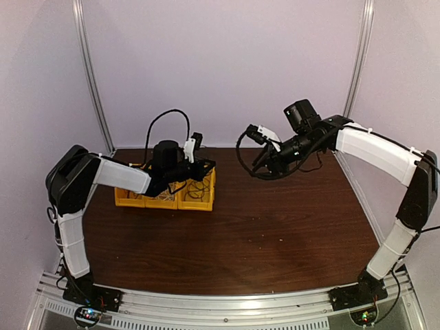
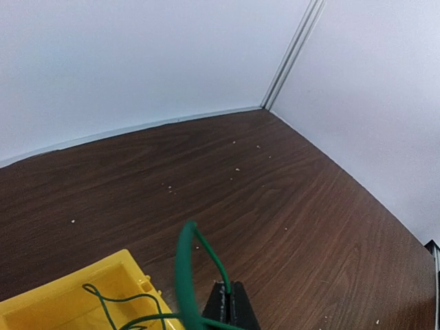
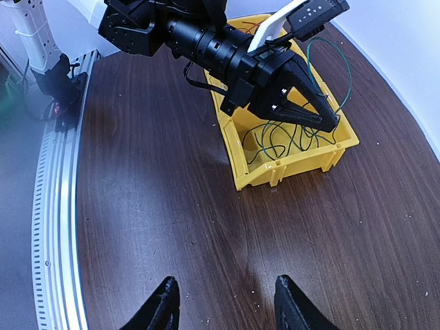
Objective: Untangle the cables
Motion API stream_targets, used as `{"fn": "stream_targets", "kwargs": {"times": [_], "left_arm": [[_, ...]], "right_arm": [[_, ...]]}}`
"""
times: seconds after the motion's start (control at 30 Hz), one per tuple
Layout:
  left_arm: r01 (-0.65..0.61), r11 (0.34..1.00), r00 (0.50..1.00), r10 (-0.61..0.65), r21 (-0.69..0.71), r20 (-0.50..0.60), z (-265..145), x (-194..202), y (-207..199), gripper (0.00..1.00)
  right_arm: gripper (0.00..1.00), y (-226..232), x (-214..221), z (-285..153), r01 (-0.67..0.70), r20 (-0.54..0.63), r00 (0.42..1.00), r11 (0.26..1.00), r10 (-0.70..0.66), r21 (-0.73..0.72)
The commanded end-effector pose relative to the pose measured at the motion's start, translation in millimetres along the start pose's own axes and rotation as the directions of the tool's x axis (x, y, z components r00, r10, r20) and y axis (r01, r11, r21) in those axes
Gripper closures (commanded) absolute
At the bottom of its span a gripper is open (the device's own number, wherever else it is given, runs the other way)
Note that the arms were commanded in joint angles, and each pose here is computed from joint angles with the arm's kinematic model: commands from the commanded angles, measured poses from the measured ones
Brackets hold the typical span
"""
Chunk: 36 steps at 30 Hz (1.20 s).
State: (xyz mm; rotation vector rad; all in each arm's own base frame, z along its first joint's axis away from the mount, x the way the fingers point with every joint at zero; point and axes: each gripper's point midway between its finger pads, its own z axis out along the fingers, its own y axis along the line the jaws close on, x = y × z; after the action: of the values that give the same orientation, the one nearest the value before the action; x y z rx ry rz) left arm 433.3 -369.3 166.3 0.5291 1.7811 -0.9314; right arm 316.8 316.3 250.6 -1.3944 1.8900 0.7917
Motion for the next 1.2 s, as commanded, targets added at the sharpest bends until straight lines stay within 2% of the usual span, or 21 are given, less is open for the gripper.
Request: {"fn": "stream_targets", "kwargs": {"times": [0.0, 0.13, 0.3, 0.57, 0.77, 0.93, 1.17], "left_arm": [[0.006, 0.981, 0.992, -0.031, -0.194, -0.126, -3.4, 11.9, 32.4, 1.0], [-0.005, 0.947, 0.974, -0.069, -0.321, -0.218, -16.9, 32.1, 52.7, 1.0], [-0.029, 0.925, 0.953, -0.088, -0.378, -0.289, -24.9, 42.8, 61.4, 1.0], [0.002, 0.94, 0.935, -0.123, -0.341, -0.332, -19.7, 55.9, 55.7, 1.0], [-0.003, 0.941, 0.924, -0.126, -0.337, -0.36, -26.1, 42.9, 47.8, 0.68], [-0.014, 0.943, 0.908, -0.127, -0.332, -0.4, -42.5, 35.5, 37.6, 0.6], [-0.064, 0.939, 0.848, -0.127, -0.339, -0.514, -82.6, 37.4, 24.6, 0.49]], "right_arm": [[0.53, 0.0, -4.3, -8.0, 0.029, 0.026, 0.999, 0.999, -0.03, 0.027], [0.53, 0.6, -3.1, -7.3, 0.03, 0.028, 0.999, 0.999, -0.03, 0.023], [0.53, 2.2, -2.0, -7.1, 0.029, 0.029, 0.999, 0.999, -0.029, 0.017], [0.53, 3.9, -0.7, -9.1, 0.029, 0.032, 0.999, 0.999, -0.029, 0.021], [0.53, 4.9, -1.2, -13.5, 0.034, 0.033, 0.999, 0.999, -0.035, 0.037], [0.53, 1.6, -0.9, -19.8, 0.039, 0.022, 0.999, 0.997, -0.04, 0.06], [0.51, -12.3, 2.7, -33.2, 0.008, 0.025, 1.0, 0.996, -0.01, 0.091]]}}
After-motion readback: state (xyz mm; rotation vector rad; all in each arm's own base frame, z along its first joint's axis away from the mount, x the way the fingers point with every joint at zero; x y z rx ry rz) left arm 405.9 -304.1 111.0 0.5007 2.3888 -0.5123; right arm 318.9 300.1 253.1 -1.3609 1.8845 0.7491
